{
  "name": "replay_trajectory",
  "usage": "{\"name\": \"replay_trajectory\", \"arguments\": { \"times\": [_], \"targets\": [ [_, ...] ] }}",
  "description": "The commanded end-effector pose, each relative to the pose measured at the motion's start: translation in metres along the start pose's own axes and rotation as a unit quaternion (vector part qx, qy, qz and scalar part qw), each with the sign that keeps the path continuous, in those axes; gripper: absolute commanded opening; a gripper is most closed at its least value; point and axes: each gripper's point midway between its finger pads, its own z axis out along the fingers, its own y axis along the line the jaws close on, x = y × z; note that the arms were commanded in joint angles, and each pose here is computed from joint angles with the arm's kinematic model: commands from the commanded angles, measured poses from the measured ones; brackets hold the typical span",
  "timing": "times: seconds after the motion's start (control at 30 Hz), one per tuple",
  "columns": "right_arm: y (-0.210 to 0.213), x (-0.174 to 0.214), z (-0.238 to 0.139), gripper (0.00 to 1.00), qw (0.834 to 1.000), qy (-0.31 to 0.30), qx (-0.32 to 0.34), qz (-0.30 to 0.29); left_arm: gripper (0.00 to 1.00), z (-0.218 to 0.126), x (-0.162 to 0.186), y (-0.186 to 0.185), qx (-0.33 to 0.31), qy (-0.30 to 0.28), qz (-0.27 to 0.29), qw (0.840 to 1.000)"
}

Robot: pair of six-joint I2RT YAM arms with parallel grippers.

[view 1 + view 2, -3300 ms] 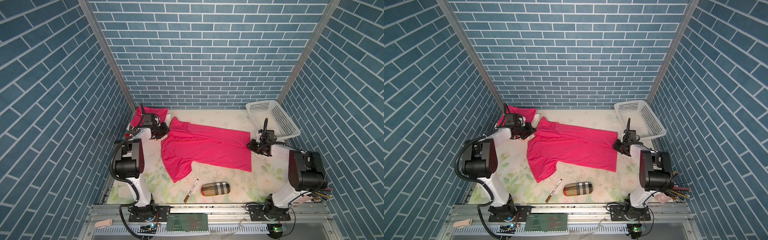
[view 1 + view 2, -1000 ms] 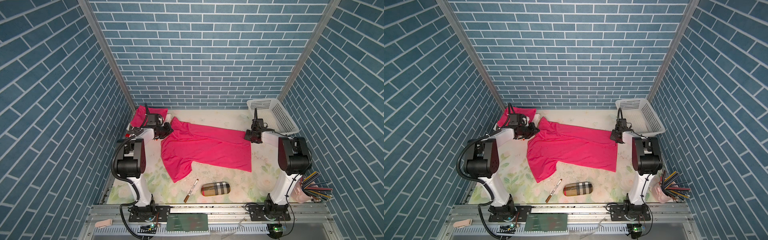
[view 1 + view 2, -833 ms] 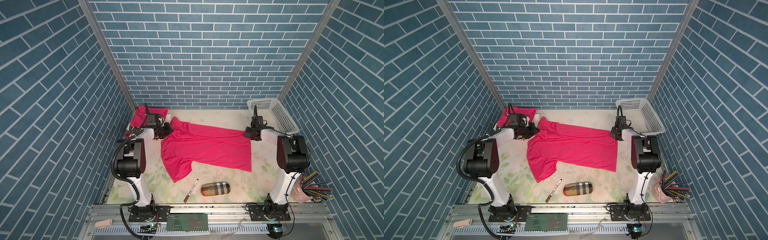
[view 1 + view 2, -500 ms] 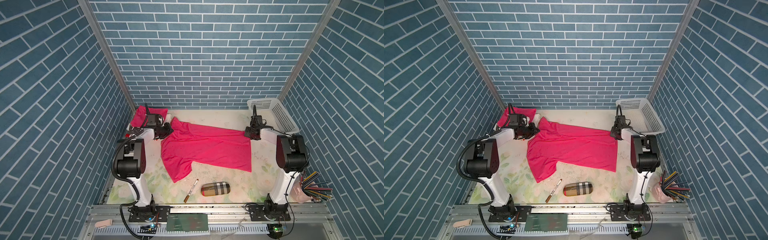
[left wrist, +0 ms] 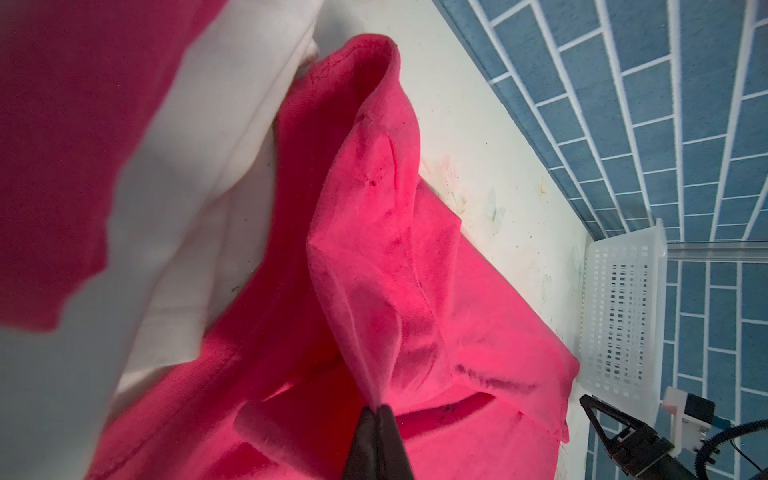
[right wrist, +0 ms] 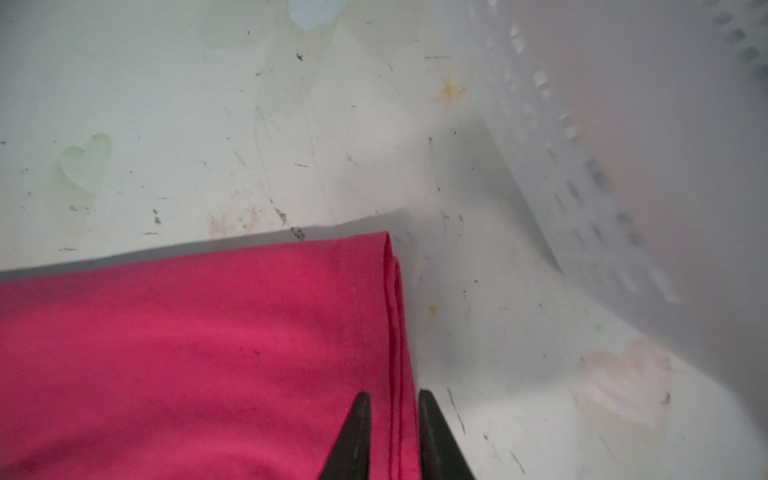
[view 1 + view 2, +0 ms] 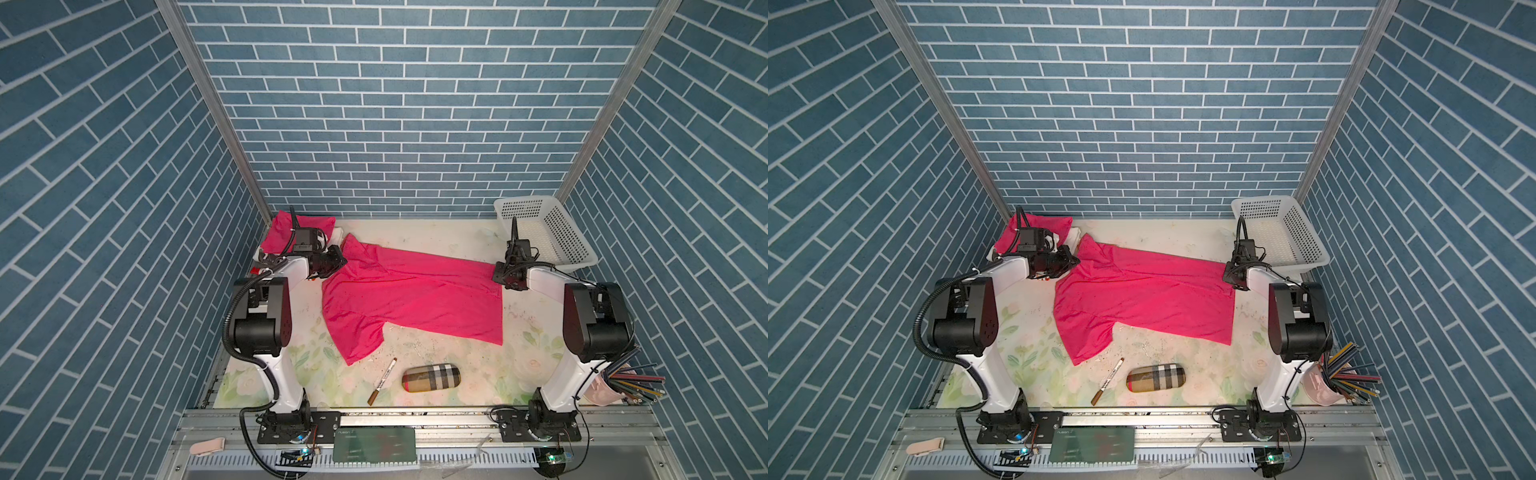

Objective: Fold and stack the t-shirts

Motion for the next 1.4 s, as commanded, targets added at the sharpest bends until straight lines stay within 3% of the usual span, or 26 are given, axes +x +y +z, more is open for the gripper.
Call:
{"name": "replay_trajectory", "arguments": {
  "times": [0.0,0.23,0.4,0.73,1.0,1.13,1.37],
  "targets": [
    [0.006,0.006,-0.014,0.28,1.0,0.006,-0.015,0.003,0.05,0.003,0.004,0.002,0.0,0.004,0.0,1.0],
    [0.01,0.027,-0.031,0.49,0.999,0.009,-0.042,0.015,0.2,0.004,0.006,0.002,-0.003,0.005,0.0,1.0],
    [0.012,0.048,-0.026,0.55,0.997,0.034,-0.059,0.022,0.29,0.003,0.008,0.004,-0.006,0.004,-0.001,1.0],
    [0.012,0.064,-0.023,0.56,0.996,0.04,-0.075,0.029,0.3,0.002,0.013,0.006,-0.007,0.005,-0.002,1.0],
    [0.019,0.068,-0.012,0.38,0.994,0.049,-0.092,0.044,0.1,0.003,0.022,0.006,-0.003,0.011,-0.005,1.0],
    [0.016,0.065,-0.013,0.22,0.995,0.041,-0.084,0.046,0.02,0.002,0.029,0.008,0.0,0.016,-0.009,1.0],
    [-0.008,0.056,-0.023,0.0,0.997,0.027,-0.053,0.055,0.0,0.002,0.047,0.003,0.018,0.03,-0.012,0.999]
  ]
}}
